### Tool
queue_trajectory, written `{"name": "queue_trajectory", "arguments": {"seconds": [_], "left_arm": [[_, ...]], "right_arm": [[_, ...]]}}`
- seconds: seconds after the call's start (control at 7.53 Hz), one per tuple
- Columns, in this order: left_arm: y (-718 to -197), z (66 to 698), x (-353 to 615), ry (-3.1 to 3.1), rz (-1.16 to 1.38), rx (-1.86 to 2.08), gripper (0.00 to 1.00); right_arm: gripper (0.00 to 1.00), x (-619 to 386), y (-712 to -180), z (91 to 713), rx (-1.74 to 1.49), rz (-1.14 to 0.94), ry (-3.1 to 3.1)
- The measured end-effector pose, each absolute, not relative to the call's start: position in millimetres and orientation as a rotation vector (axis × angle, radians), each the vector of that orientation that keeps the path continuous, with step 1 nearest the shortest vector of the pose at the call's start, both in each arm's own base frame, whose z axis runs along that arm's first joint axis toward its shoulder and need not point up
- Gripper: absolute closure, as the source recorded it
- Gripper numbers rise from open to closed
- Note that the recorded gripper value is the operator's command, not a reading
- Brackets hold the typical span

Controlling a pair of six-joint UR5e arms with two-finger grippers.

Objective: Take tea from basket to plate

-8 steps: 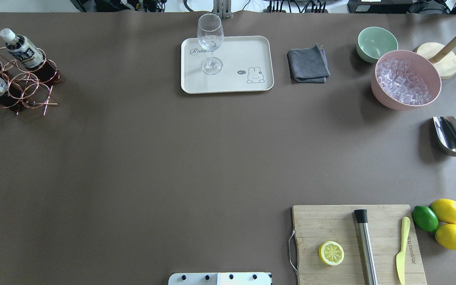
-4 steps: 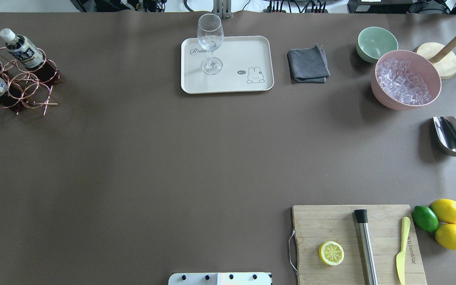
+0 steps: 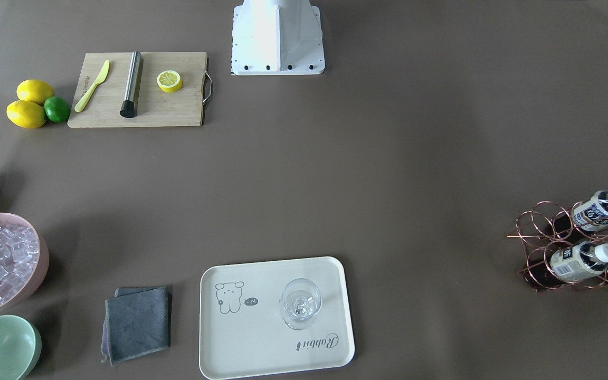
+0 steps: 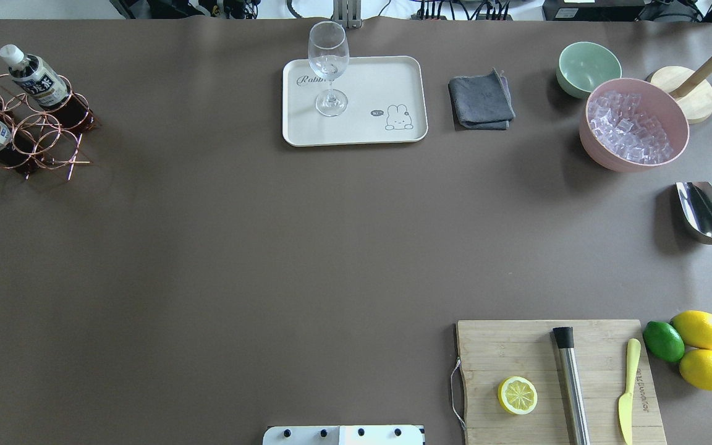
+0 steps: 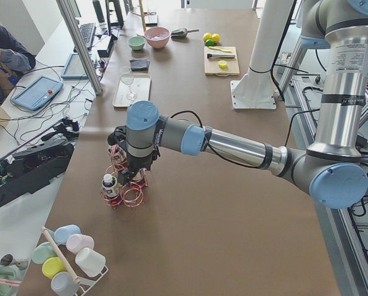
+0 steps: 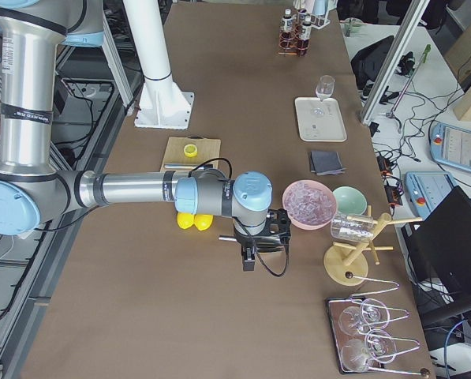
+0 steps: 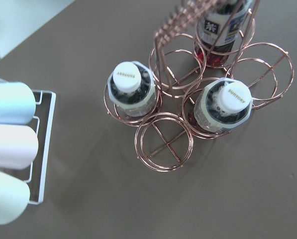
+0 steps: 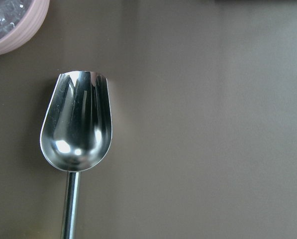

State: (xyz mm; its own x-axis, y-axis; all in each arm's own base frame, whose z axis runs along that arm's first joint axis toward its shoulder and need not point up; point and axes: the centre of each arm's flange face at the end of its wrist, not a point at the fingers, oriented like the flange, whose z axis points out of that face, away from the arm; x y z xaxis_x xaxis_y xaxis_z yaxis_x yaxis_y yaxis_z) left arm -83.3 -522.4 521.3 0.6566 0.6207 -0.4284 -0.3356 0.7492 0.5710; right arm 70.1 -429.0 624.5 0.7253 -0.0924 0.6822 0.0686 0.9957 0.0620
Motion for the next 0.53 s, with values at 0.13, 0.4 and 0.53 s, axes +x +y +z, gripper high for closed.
{"name": "queue_trajectory", "arguments": {"seconds": [0.13,0.4,0.53], "left_arm": [[-534.0,503.6,-84.6,0.625,0.647,0.529,0.03],[-566.3,456.4,-80.3,0.579,0.786,0.617,0.03],[-584.3,428.9,-76.1,0.553,0.869,0.661,0.03]], "right_arm": [[0.00,70.1,-429.0,624.6,0.033,-0.089,-0.754],[0.00,70.2,-428.8,624.9,0.032,-0.089,-0.754],[0.00,70.5,-428.5,625.0,0.032,-0.088,-0.754]]}}
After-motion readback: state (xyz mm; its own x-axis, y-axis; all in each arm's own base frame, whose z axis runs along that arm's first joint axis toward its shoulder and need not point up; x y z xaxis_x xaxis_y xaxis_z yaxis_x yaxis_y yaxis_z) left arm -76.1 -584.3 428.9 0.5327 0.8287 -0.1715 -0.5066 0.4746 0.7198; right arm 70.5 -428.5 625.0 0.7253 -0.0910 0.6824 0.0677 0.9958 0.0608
